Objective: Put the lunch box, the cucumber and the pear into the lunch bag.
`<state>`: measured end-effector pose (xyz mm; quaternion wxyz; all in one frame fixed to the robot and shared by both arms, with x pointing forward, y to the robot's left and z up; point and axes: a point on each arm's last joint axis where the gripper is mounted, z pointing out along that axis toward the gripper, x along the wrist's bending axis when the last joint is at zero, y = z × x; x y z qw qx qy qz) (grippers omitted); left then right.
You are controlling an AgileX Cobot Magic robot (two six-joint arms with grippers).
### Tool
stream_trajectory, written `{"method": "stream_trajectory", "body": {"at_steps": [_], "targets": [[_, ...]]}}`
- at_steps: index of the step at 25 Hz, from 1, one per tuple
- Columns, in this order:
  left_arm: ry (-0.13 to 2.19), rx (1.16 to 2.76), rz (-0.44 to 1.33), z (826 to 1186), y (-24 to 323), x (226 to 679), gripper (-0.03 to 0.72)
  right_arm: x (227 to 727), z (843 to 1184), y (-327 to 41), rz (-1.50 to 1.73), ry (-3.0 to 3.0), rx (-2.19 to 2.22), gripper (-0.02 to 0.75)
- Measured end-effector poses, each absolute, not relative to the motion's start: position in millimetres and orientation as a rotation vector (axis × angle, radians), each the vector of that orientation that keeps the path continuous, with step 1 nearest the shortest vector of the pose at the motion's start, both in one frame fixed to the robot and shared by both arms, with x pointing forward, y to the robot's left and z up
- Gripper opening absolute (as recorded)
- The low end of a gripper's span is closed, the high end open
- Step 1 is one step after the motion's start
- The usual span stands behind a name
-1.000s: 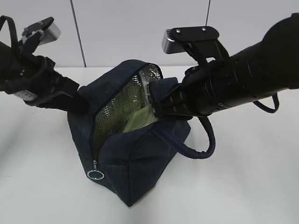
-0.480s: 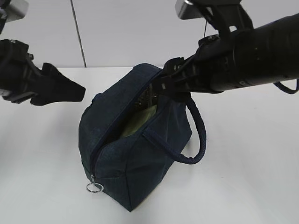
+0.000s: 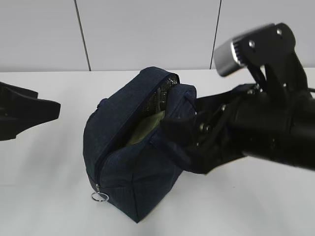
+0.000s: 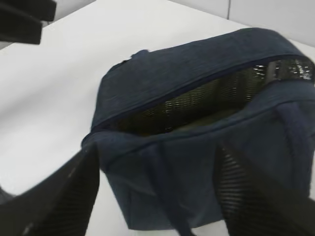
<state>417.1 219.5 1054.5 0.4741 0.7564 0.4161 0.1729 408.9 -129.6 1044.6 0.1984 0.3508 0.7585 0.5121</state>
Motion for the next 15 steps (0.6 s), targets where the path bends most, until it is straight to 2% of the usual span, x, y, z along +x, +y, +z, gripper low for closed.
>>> {"method": "stream_trajectory", "body": {"at_steps": [7, 12, 15], "targets": [[1.023, 1.816, 0.491, 1044.4, 229.0, 392.6, 0.372, 364.7, 1025.3, -105.7, 1.549, 2.226, 0.781, 0.543], [1.023, 1.809, 0.491, 1041.0, 230.6, 385.8, 0.358, 361.3, 1002.9, -89.1, 1.486, 2.313, 0.722, 0.45], [1.032, 1.793, 0.482, 1041.5, 230.3, 385.9, 0.358, 365.6, 980.6, -77.8, 1.412, 2.364, 0.681, 0.423]]}}
